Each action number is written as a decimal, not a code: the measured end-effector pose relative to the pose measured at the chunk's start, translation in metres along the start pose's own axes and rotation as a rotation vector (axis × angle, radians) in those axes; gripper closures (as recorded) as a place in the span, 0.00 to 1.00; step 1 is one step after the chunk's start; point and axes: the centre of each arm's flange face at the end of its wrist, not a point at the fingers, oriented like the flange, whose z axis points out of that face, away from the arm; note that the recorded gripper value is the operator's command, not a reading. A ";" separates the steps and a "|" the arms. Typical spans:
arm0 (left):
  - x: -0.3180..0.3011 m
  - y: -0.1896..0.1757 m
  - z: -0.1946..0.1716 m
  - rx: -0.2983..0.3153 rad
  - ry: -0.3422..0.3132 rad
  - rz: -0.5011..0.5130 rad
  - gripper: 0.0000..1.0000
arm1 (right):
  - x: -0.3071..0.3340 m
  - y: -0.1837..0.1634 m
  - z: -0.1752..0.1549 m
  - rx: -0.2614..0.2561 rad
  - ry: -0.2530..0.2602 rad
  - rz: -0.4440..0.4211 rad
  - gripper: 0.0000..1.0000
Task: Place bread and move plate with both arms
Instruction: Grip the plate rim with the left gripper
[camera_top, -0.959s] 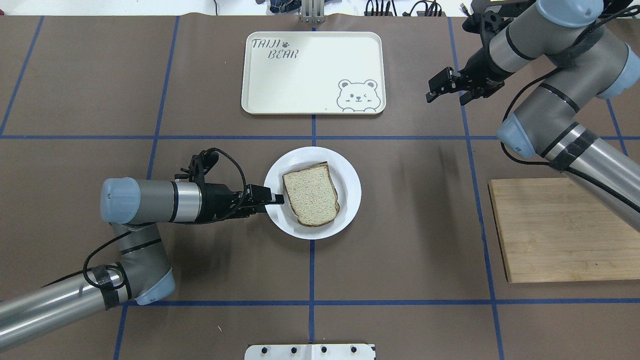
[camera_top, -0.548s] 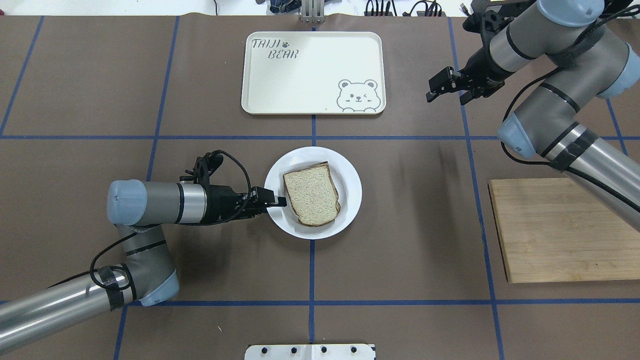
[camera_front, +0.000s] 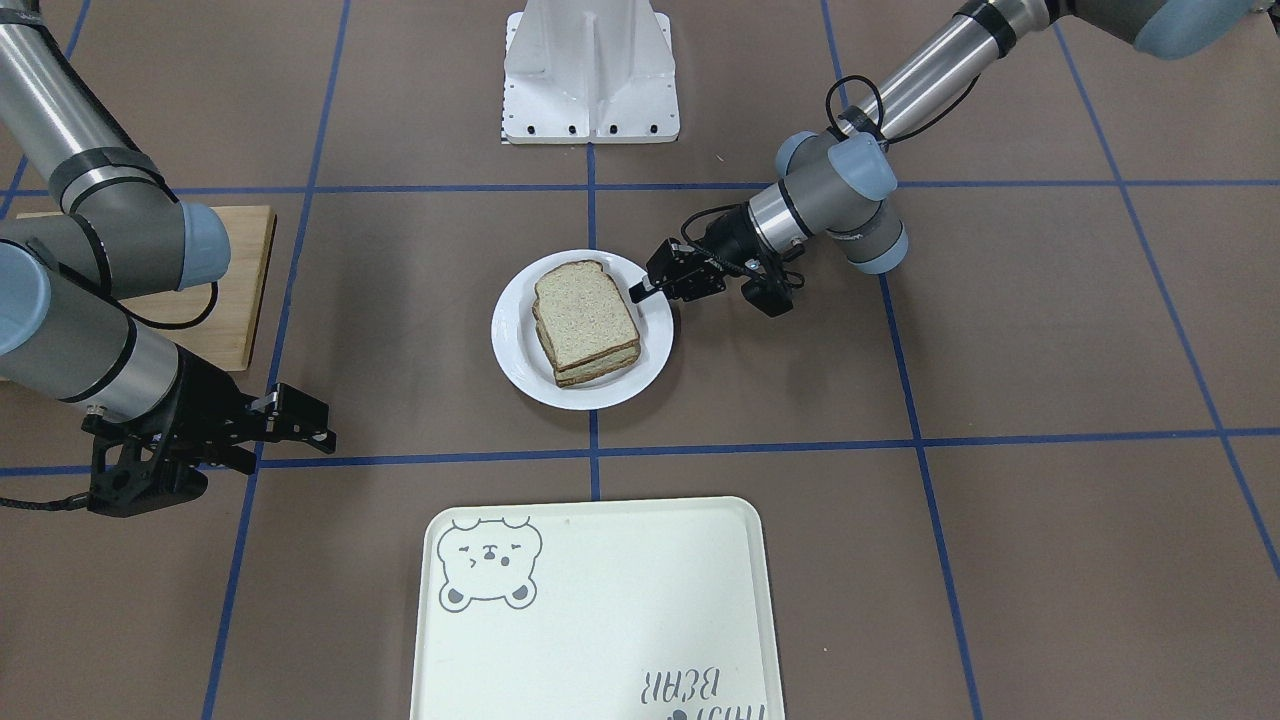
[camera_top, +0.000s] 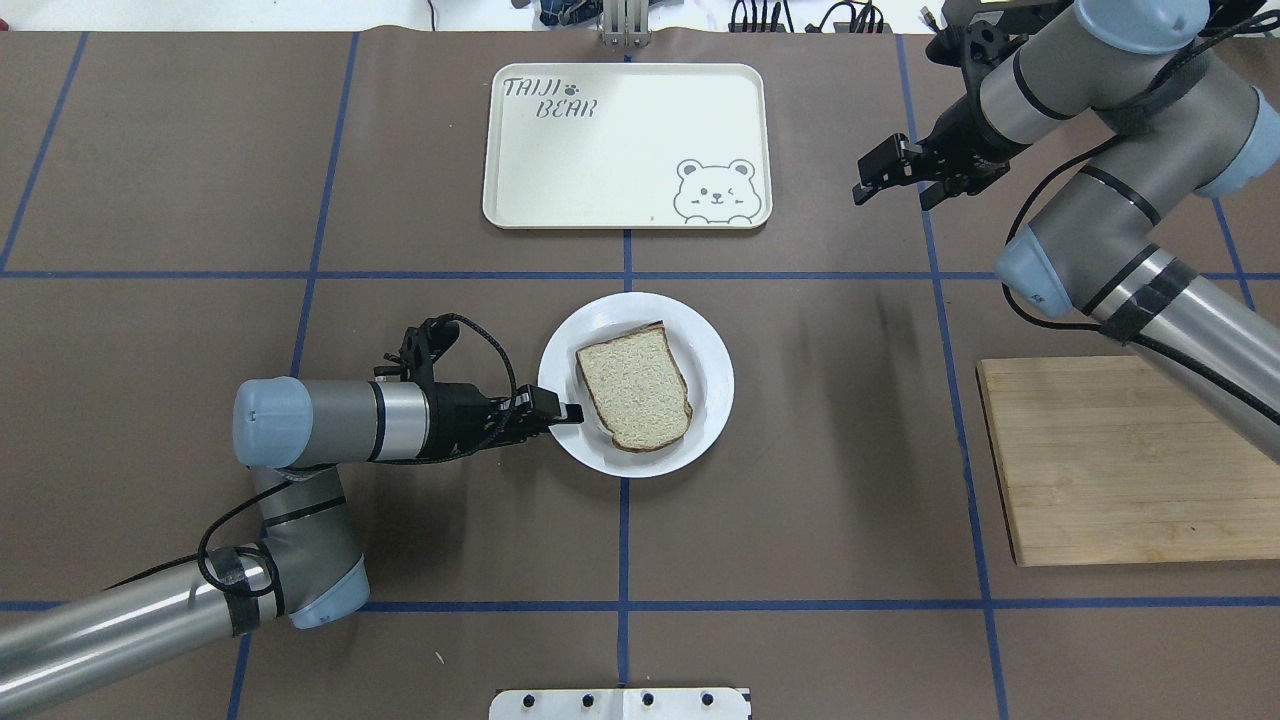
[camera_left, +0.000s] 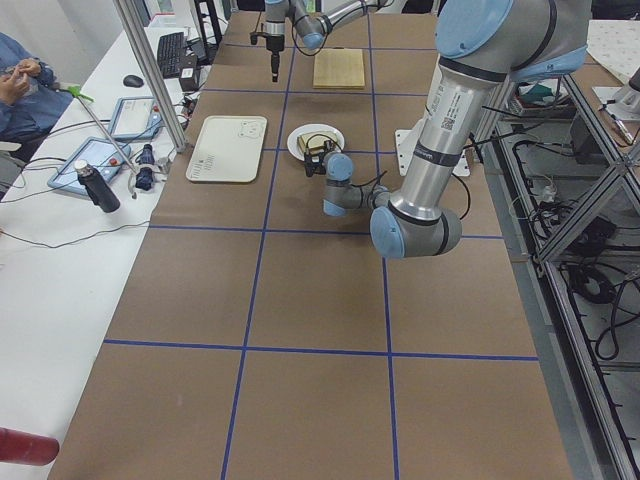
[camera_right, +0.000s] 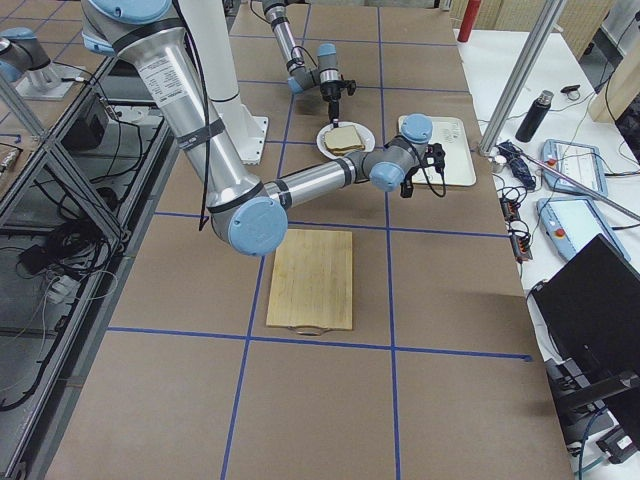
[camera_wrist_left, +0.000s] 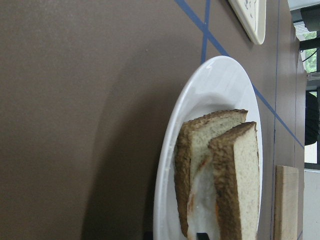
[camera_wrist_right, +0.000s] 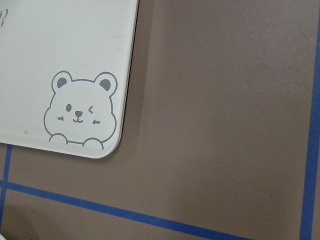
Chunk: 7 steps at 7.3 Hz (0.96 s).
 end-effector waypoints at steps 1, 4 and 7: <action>0.000 0.001 0.002 0.000 0.000 0.000 0.63 | 0.000 0.000 0.000 0.000 0.000 0.000 0.00; 0.003 0.004 0.009 0.009 0.003 -0.001 1.00 | -0.002 0.000 0.000 0.000 -0.001 -0.002 0.00; 0.013 0.004 0.011 0.016 0.033 0.002 1.00 | -0.003 -0.001 -0.001 0.002 -0.003 -0.003 0.00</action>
